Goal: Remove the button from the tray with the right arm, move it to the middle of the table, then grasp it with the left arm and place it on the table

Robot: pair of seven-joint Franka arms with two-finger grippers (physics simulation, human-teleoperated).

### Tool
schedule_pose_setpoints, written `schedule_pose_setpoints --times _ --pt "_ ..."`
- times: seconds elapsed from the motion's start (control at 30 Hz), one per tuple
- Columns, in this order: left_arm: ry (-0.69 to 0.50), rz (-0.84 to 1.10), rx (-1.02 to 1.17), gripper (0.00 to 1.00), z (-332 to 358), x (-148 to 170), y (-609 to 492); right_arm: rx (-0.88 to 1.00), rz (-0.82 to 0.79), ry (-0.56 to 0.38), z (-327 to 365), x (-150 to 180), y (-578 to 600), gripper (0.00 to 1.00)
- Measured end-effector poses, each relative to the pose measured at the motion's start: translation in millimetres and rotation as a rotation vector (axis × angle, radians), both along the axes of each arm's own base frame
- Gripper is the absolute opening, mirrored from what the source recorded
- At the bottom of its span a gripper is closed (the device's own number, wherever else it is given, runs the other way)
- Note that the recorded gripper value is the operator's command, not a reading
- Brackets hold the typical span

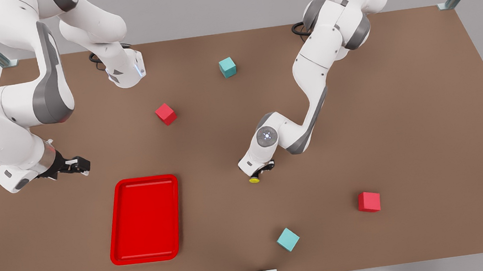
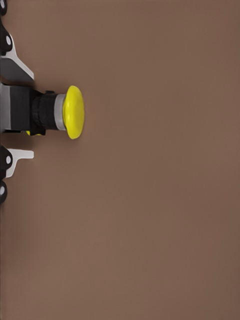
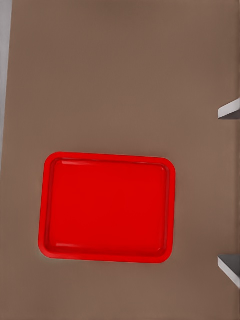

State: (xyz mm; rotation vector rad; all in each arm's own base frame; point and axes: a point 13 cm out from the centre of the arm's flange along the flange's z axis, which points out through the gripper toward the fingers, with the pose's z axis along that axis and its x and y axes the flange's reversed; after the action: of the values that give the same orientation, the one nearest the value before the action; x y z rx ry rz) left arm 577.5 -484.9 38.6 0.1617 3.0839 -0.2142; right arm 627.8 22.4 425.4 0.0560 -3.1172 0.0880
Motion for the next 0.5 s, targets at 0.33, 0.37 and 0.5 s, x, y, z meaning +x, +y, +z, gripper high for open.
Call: schedule_pose_setpoints --times 0.33,0.37,0.5 --pt "0.010 -0.008 0.008 0.56 -3.5 -2.8 1.9 -0.001 0.011 0.001 -0.1 0.0 -0.5 1.00" --pt "0.011 -0.008 0.009 0.54 -3.6 -2.9 2.0 -0.001 0.012 0.001 -0.1 0.0 -0.7 1.00" --pt "0.012 -0.008 0.012 0.50 -2.9 -2.9 2.7 -0.001 0.015 0.002 -0.9 0.1 -0.9 1.00"
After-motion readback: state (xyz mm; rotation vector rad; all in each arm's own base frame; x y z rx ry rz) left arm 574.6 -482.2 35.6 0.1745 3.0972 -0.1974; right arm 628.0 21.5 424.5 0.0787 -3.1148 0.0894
